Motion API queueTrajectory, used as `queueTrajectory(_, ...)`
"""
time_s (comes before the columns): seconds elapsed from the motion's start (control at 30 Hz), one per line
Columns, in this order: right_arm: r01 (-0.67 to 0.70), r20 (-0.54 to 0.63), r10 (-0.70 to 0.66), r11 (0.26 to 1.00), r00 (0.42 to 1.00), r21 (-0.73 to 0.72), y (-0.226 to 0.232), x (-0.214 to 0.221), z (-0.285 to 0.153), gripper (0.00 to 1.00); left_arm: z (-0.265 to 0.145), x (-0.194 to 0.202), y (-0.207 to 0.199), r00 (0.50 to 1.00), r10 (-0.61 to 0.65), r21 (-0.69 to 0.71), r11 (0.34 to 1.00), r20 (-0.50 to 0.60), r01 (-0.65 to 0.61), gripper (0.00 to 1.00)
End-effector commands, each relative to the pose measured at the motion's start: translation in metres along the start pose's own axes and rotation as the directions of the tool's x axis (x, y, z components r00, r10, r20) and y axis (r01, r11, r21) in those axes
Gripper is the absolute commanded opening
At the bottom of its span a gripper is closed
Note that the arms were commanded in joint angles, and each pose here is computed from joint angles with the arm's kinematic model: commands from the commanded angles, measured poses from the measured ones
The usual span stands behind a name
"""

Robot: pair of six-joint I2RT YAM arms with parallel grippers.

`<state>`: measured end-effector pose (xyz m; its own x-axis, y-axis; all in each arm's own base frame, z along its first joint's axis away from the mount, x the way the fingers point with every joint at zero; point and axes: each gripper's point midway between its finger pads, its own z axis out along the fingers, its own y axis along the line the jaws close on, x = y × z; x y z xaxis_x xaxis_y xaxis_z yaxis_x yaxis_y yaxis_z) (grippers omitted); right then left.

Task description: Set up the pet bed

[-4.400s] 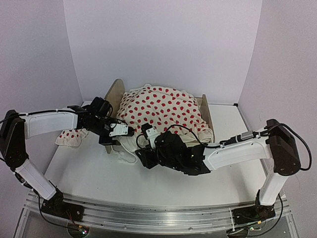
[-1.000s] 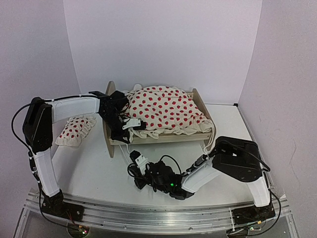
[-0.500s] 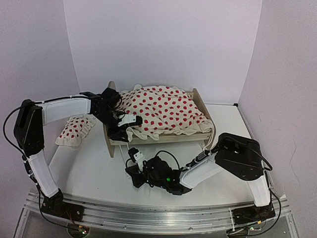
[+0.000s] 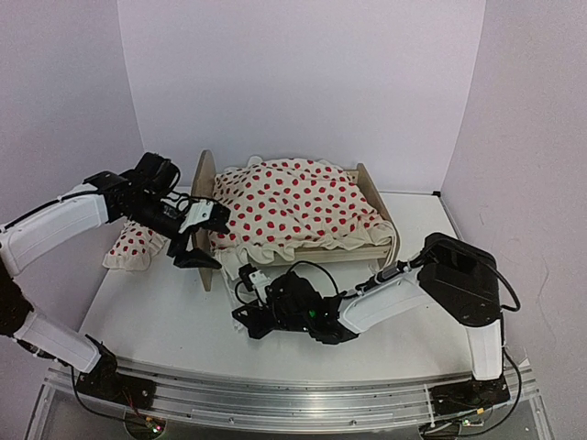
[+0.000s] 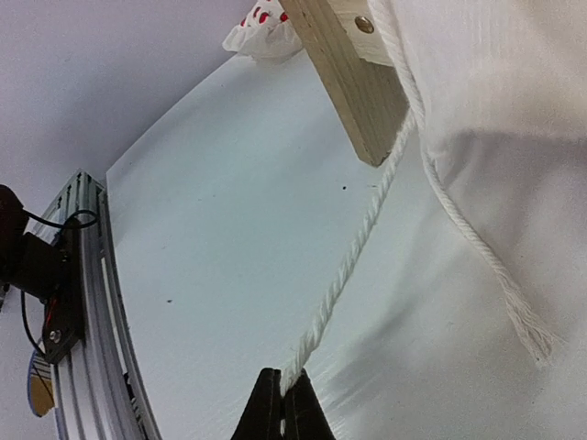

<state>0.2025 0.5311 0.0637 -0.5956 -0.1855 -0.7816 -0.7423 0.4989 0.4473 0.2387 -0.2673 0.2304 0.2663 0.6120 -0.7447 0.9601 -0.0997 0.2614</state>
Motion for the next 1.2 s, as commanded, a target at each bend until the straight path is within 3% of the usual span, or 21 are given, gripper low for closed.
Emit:
queueTrajectory(0.0, -0.039, -0.028, 0.037, 0.995, 0.999, -0.095, 0.032, -0.018, -0.018, 0.00, 0.005, 0.033, -0.043, 0.999, 0.041, 0.012, 0.999, -0.006, -0.041, 0.63)
queueTrajectory(0.1, -0.067, -0.039, 0.066, 0.997, 0.997, -0.036, 0.020, -0.021, -0.023, 0.00, 0.014, 0.056, -0.050, 0.999, 0.034, -0.049, 0.998, -0.031, -0.035, 0.56)
queueTrajectory(0.33, -0.076, -0.079, 0.069, 0.994, 0.994, -0.082, 0.026, -0.036, -0.021, 0.00, 0.025, 0.053, -0.039, 0.967, 0.252, -0.177, 0.954, 0.028, -0.243, 0.68)
queueTrajectory(0.6, -0.071, -0.142, 0.040, 0.973, 0.989, -0.220, 0.049, -0.033, -0.025, 0.00, 0.044, 0.055, -0.052, 0.819, 0.574, -0.229, 0.798, 0.012, -0.557, 0.72)
queueTrajectory(0.8, -0.063, -0.141, 0.022, 0.953, 0.990, -0.297, 0.066, -0.043, -0.020, 0.00, 0.067, 0.057, -0.053, 0.819, 0.573, -0.176, 0.808, 0.021, -0.562, 0.58)
queueTrajectory(0.97, -0.057, -0.134, 0.013, 0.942, 0.991, -0.330, 0.072, -0.045, -0.024, 0.00, 0.077, 0.072, -0.039, 0.811, 0.581, -0.185, 0.792, -0.064, -0.582, 0.42)
queueTrajectory(1.17, -0.064, -0.137, 0.020, 0.943, 0.990, -0.327, 0.069, -0.044, -0.024, 0.00, 0.077, 0.069, -0.025, 0.837, 0.540, -0.216, 0.810, -0.084, -0.545, 0.11)
